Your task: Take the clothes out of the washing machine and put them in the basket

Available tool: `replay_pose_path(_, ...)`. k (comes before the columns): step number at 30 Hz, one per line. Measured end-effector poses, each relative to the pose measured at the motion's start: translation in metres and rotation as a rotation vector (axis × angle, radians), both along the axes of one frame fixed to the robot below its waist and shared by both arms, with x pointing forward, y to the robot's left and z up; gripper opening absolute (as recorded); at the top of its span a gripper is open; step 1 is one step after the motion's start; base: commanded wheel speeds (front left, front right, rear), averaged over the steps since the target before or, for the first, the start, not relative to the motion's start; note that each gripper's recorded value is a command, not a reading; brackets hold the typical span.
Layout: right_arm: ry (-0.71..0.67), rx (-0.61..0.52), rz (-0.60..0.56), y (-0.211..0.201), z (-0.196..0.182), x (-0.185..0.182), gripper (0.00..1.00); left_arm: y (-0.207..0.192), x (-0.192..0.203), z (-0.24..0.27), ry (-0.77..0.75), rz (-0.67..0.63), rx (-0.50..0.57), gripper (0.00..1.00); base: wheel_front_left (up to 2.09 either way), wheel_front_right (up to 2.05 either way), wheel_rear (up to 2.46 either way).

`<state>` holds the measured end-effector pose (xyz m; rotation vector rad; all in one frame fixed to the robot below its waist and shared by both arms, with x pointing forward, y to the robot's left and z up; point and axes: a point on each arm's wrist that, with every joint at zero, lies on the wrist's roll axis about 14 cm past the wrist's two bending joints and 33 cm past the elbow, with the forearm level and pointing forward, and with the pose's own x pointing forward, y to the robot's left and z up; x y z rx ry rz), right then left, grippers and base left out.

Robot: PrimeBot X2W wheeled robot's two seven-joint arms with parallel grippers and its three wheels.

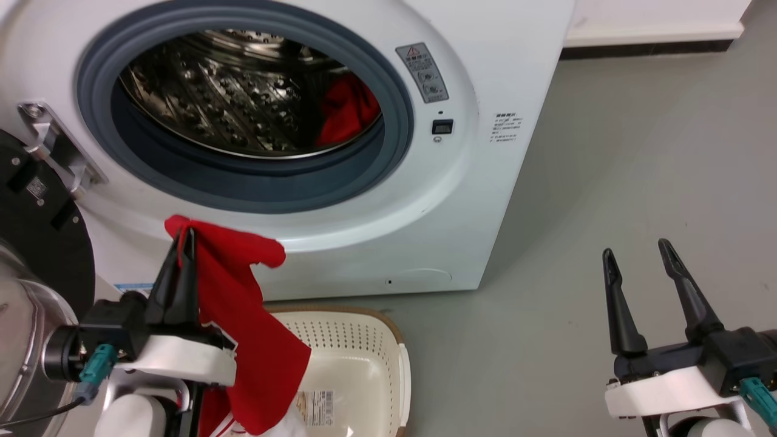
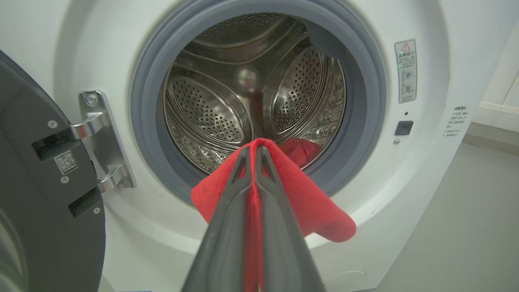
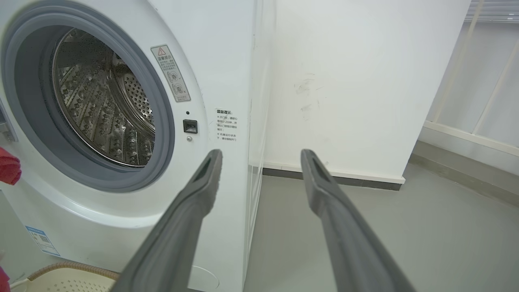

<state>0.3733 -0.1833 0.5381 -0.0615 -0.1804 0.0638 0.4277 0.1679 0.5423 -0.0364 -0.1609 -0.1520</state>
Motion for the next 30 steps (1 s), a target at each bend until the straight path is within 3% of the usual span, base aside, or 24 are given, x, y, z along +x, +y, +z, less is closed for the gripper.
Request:
replay_pose_path(14,0.1,-0.053,0.011,0.002,-0.041,0.042,1.0,0.005,-0.004,-0.184,0.53,-0.012,0.092,0.0,0.0,0.0,0.0)
replay_pose_path(30,0.257,-0.114,-0.021,-0.014,-0.116,0.078,1.0,0.002,0.007,-0.331,0.926,-0.059,0.18,0.0,0.0,0.0,0.0)
